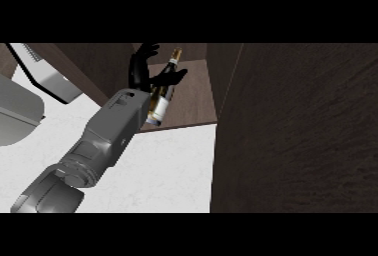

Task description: Pick up the wine, place it into the cabinet and close the cabinet

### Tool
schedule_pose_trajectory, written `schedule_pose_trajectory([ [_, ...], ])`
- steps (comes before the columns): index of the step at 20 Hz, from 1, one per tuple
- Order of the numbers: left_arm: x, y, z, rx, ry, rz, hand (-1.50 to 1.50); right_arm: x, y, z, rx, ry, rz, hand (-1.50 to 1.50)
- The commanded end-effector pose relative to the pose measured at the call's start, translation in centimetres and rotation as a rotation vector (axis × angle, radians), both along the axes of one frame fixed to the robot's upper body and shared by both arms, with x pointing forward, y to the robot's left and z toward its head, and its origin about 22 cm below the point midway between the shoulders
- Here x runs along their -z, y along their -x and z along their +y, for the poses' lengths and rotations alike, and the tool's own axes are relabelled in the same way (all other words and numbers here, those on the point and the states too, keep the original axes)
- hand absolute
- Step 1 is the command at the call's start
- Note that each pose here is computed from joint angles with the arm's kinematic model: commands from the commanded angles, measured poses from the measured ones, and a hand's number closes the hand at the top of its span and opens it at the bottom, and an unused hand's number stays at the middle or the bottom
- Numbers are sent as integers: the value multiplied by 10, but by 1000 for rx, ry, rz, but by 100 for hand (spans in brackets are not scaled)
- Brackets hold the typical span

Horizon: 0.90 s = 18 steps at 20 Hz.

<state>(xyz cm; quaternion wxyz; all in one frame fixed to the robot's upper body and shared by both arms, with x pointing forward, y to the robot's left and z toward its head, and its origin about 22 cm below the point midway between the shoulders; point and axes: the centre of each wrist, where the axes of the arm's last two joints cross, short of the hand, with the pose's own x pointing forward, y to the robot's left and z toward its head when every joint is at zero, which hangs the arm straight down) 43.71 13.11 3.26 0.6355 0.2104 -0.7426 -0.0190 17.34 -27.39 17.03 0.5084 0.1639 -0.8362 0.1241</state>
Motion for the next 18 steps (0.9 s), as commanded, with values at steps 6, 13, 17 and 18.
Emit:
schedule_pose_trajectory([
  [6, 18, 8, 10, -48, -15, -4, -150, 3, -2, 1, -13, -10, -3, -150],
  [13, 6, 3, 0, 33, 16, -48, -150, 4, 0, 3, -10, -1, 5, -150],
  [17, 22, 14, -14, 42, 38, -44, -150, -2, 5, 1, 6, 8, -3, -150],
  [18, 2, 3, -11, 71, 54, -61, -150, 10, 0, 2, -23, -5, 12, -150],
])
